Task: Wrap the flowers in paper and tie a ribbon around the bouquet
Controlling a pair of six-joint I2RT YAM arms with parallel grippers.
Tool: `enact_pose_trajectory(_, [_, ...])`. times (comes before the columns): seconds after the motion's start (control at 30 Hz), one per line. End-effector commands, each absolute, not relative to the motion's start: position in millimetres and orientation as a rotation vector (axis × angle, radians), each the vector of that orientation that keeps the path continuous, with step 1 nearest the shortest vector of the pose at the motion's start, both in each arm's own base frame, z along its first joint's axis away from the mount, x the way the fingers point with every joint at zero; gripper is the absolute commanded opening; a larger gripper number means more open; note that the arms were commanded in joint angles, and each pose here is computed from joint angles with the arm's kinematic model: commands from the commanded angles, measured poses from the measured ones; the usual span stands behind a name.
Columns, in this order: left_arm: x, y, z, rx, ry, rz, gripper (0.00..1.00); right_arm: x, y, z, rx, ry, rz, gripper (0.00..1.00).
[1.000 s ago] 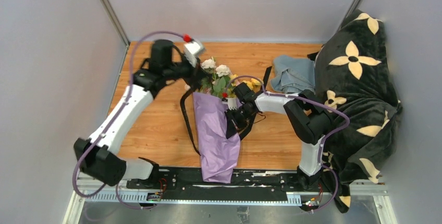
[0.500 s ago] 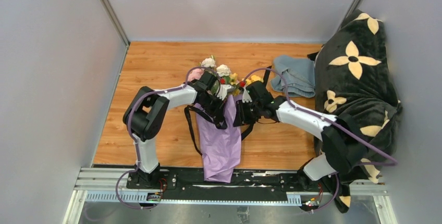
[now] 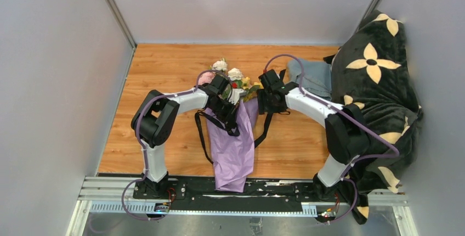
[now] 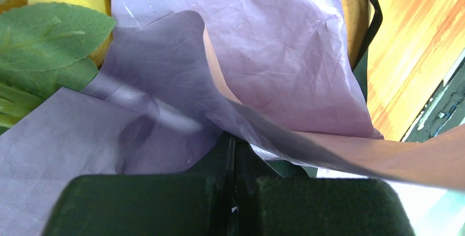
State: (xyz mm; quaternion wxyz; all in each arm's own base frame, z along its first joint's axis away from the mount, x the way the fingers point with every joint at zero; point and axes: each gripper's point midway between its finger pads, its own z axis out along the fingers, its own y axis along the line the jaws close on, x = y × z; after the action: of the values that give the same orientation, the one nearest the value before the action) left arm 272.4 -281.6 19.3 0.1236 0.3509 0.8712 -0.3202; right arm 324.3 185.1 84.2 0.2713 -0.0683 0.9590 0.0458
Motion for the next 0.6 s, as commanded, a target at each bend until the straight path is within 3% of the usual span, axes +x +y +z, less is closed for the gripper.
enact_pose_trajectory(0.0, [263, -275, 12, 1.043, 2.576, -0.908, 0.0, 281, 170, 38, -0.23, 2.821, 0.037, 0.66])
enact_pose_trajectory(0.17, [265, -277, 17, 1.042, 2.561, -0.908, 0.0, 254, 180, 6, -0.265, 2.913, 0.092, 0.69])
enact_pose_trajectory(0.23, [267, -276, 19, 1.05, 2.553, -0.891, 0.0, 246, 182, -11, -0.287, 2.956, 0.115, 0.64])
enact_pose_trajectory(0.27, [269, -275, 22, 1.052, 2.547, -0.881, 0.0, 244, 183, -16, -0.288, 2.967, 0.137, 0.57])
enact_pose_trajectory(0.33, [271, -274, 28, 1.064, 2.527, -0.86, 0.0, 241, 181, -20, -0.28, 2.959, 0.147, 0.29])
enact_pose_trajectory(0.37, [272, -274, 31, 1.07, 2.515, -0.853, 0.0, 244, 181, -16, -0.267, 2.928, 0.159, 0.03])
enact_pose_trajectory(0.57, [285, -274, 43, 1.108, 2.464, -0.796, 0.0, 267, 143, 46, -0.101, 2.696, 0.108, 0.0])
